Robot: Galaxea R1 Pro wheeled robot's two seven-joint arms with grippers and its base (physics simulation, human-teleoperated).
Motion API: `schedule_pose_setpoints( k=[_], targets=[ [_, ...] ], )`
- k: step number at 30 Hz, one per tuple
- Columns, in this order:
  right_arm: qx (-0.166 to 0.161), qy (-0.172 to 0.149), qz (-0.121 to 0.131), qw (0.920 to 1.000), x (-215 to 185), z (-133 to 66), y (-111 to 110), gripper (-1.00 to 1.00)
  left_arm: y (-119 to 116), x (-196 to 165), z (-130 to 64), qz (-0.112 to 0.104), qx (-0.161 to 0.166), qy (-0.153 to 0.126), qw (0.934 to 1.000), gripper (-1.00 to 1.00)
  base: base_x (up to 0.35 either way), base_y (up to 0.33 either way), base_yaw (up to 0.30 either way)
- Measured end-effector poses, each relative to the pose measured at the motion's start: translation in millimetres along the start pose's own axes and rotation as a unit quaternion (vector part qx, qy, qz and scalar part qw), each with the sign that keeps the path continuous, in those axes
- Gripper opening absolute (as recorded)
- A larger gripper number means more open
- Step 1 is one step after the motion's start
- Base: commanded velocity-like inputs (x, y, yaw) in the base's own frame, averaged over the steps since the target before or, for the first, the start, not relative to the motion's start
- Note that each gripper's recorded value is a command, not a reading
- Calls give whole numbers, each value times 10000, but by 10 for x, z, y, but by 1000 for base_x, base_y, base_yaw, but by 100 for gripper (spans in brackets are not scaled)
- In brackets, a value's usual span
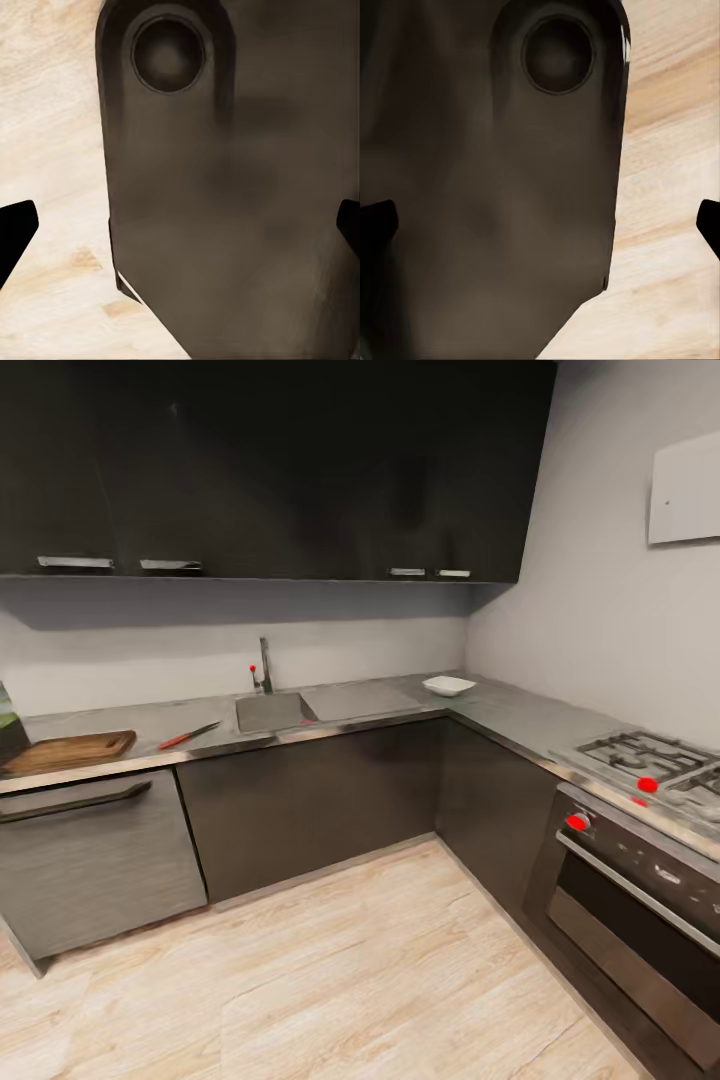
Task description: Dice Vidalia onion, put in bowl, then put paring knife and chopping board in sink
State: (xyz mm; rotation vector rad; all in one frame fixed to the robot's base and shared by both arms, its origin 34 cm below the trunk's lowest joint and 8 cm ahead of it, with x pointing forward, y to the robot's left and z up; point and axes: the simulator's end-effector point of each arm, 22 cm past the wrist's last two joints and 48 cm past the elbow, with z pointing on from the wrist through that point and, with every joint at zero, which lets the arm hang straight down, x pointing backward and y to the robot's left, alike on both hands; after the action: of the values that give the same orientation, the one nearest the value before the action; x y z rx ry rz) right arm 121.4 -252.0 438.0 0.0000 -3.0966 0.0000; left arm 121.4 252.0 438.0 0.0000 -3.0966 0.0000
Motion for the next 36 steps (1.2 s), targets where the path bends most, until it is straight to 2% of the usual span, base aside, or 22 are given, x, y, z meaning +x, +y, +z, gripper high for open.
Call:
schedule_pose_setpoints(
  k=[9,28,36],
  targets=[
    [-157,-65,-16,9999,-79,-5,255,100,-23,-157,-4,-30,29,-262,9996,100,0,0,0],
    [-169,-66,-21,9998,-78,-5,274,100,-14,-193,-6,-34,24,-341,9994,100,0,0,3],
    [-162,-65,-20,9998,-79,-5,263,100,-28,-193,-6,-40,33,-342,9994,100,0,0,206]
  ],
)
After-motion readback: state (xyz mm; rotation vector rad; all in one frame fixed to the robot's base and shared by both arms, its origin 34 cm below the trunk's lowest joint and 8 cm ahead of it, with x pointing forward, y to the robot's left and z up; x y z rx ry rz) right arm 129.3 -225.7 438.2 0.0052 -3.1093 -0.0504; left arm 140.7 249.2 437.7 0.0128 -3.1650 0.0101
